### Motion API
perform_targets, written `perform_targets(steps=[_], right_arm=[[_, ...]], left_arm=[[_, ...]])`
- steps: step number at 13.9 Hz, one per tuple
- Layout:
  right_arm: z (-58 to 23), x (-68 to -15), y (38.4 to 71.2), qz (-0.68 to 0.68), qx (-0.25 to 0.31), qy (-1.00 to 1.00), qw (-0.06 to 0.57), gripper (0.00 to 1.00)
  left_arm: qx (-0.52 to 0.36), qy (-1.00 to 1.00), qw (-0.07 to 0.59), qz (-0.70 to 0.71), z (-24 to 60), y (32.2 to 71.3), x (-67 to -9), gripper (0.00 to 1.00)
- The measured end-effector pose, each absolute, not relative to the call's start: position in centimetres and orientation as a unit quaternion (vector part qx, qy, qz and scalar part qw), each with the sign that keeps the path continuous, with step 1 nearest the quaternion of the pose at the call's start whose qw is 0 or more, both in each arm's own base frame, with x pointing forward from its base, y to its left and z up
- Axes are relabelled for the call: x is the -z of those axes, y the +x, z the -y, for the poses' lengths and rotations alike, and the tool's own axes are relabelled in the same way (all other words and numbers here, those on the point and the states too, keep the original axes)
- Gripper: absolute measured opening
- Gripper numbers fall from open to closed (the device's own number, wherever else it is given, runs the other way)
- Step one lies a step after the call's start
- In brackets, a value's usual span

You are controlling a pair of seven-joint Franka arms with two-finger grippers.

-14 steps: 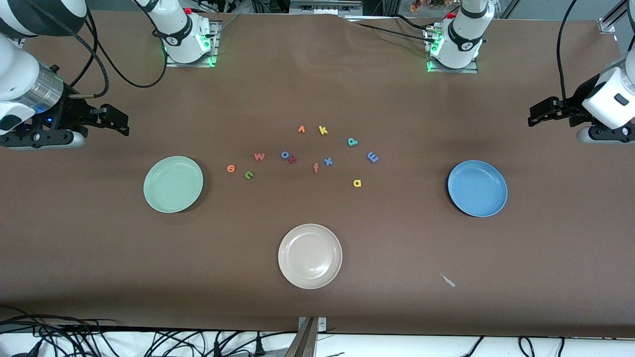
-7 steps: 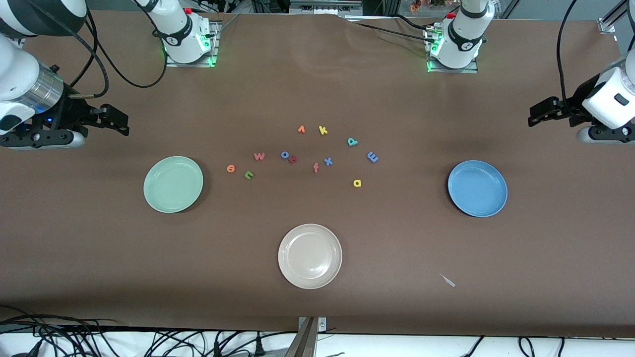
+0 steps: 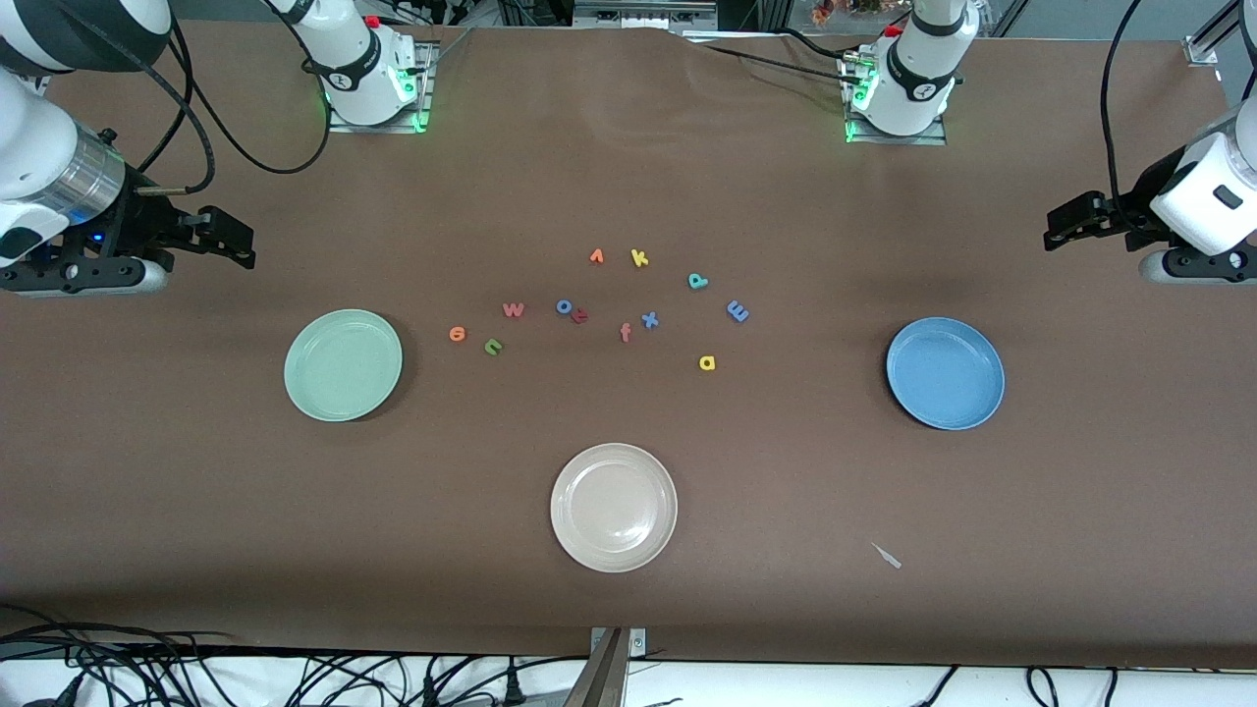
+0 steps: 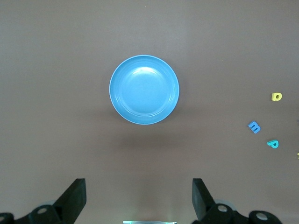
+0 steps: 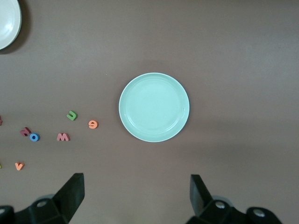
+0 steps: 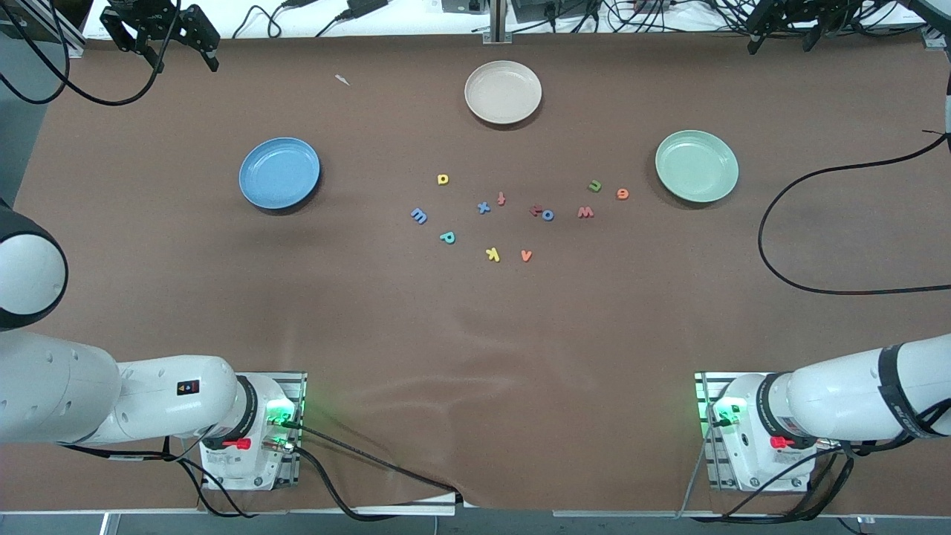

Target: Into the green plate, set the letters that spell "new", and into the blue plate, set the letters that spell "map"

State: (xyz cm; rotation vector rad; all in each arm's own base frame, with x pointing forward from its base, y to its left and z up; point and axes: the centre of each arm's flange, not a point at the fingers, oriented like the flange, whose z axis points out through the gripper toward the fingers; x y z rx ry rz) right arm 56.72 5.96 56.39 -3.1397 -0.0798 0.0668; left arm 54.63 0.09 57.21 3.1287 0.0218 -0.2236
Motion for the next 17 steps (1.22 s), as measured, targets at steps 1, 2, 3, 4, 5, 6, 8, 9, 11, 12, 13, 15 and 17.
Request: perform_targets(steps=[1,2,3,4,5,6,8,9,11,12,13,15,17], right_arm=[[-6.0,-56.4,56.7,0.025,-0.021,-0.999,0.0,1.0],[-6.0,-56.4,56.7,0.025,-0.021,-0.999,0.0,1.0],[-6.0,-56.4,56.7,0.025,-0.021,-0.999,0.0,1.0],[-6.0,-56.5,56.7,0.025,-0.02,-0.999,0.0,1.0],[-6.0,-56.5,56.7,0.025,-0.02,-0.999,0.0,1.0],[-6.0,-56.6,56.7,0.025,-0.019,-1.0,0.0,1.0],[-6.0,-56.9,56.8,0.025,-0.015,-1.0,0.0,1.0],[-6.0,-57.0,56.8,0.025,-0.014,-1.0,0.001,1.0],[-5.9,-57.0,56.8,0.025,-0.014,-1.0,0.001,1.0],[-5.9,-57.0,56.7,0.025,-0.015,-1.0,0.0,1.0],[-5.8,-57.1,56.7,0.024,-0.016,-1.0,0.0,1.0],[-5.7,-57.4,56.6,0.023,-0.013,-1.0,0.0,1.0],[-5.4,-57.9,56.7,0.021,-0.009,-1.0,0.0,1.0]], left_arm=[[0.071,0.997,0.002,-0.007,0.0,54.6,-57.2,1.0],[0.071,0.997,0.002,-0.006,0.0,54.6,-57.2,1.0],[0.071,0.997,0.002,-0.006,0.0,54.6,-57.2,1.0],[0.071,0.997,0.002,-0.006,0.0,54.6,-57.2,1.0],[0.071,0.997,0.002,-0.006,0.0,54.6,-57.2,1.0],[0.071,0.997,0.002,-0.006,0.1,54.6,-57.2,1.0],[0.071,0.997,0.002,-0.006,0.1,54.6,-57.2,1.0],[0.071,0.997,0.002,-0.006,0.1,54.6,-57.2,1.0],[0.071,0.997,0.002,-0.006,0.1,54.6,-57.2,1.0],[0.071,0.997,0.002,-0.006,0.1,54.6,-57.2,1.0],[0.071,0.997,0.002,-0.006,0.1,54.6,-57.2,1.0],[0.071,0.997,0.002,-0.006,0.1,54.6,-57.2,1.0],[0.071,0.997,0.002,-0.006,0.1,54.6,-57.2,1.0]])
